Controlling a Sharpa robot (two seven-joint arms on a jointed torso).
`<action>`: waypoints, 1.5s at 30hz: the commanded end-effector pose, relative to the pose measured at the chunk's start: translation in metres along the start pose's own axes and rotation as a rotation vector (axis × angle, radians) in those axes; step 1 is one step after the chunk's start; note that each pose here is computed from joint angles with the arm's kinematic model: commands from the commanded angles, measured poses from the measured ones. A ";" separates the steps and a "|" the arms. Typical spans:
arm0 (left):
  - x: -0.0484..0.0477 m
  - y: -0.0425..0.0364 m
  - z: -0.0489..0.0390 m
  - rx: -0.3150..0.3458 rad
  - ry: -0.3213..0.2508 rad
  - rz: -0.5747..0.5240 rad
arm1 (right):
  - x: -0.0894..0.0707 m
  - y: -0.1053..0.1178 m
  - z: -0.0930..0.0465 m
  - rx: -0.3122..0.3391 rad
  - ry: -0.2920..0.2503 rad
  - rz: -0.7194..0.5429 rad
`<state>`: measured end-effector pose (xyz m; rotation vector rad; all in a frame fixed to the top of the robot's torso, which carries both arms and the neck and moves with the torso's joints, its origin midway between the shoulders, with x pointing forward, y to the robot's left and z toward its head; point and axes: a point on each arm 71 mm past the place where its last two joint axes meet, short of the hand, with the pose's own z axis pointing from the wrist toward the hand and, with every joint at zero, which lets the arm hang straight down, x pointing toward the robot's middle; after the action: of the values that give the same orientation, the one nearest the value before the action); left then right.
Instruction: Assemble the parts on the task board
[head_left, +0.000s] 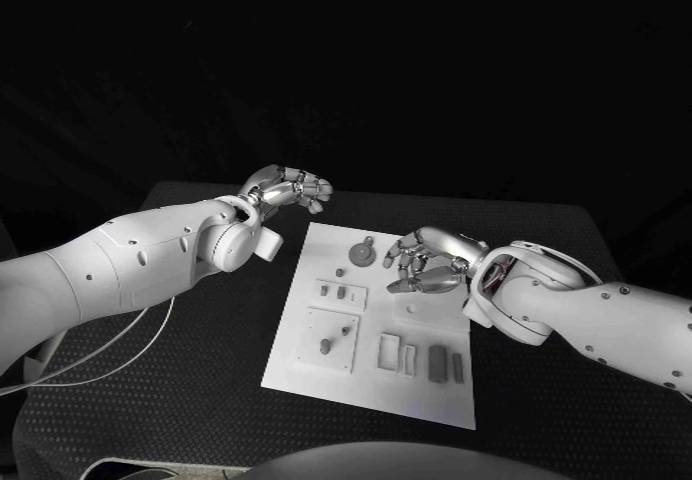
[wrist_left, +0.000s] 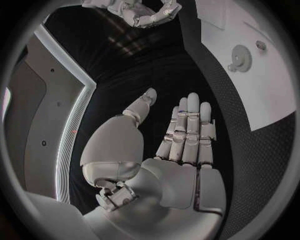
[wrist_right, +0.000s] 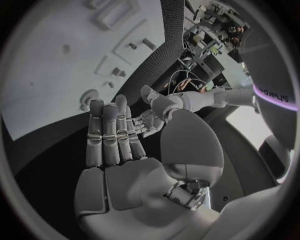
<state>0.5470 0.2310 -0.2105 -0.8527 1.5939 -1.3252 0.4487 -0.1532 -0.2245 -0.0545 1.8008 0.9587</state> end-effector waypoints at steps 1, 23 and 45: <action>0.0045 -0.0008 0.0021 0.008 0.017 -0.015 | 0.002 -0.024 -0.006 0.141 0.096 0.213; 0.0106 0.0132 -0.0002 -0.023 0.030 -0.023 | 0.019 -0.068 -0.072 0.569 0.346 0.240; 0.0177 0.0133 -0.0021 -0.029 0.052 -0.029 | 0.052 -0.063 -0.075 0.666 0.406 0.170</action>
<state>0.5393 0.2210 -0.2275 -0.8668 1.6464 -1.3363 0.3942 -0.2222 -0.2925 0.3588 2.4755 0.4752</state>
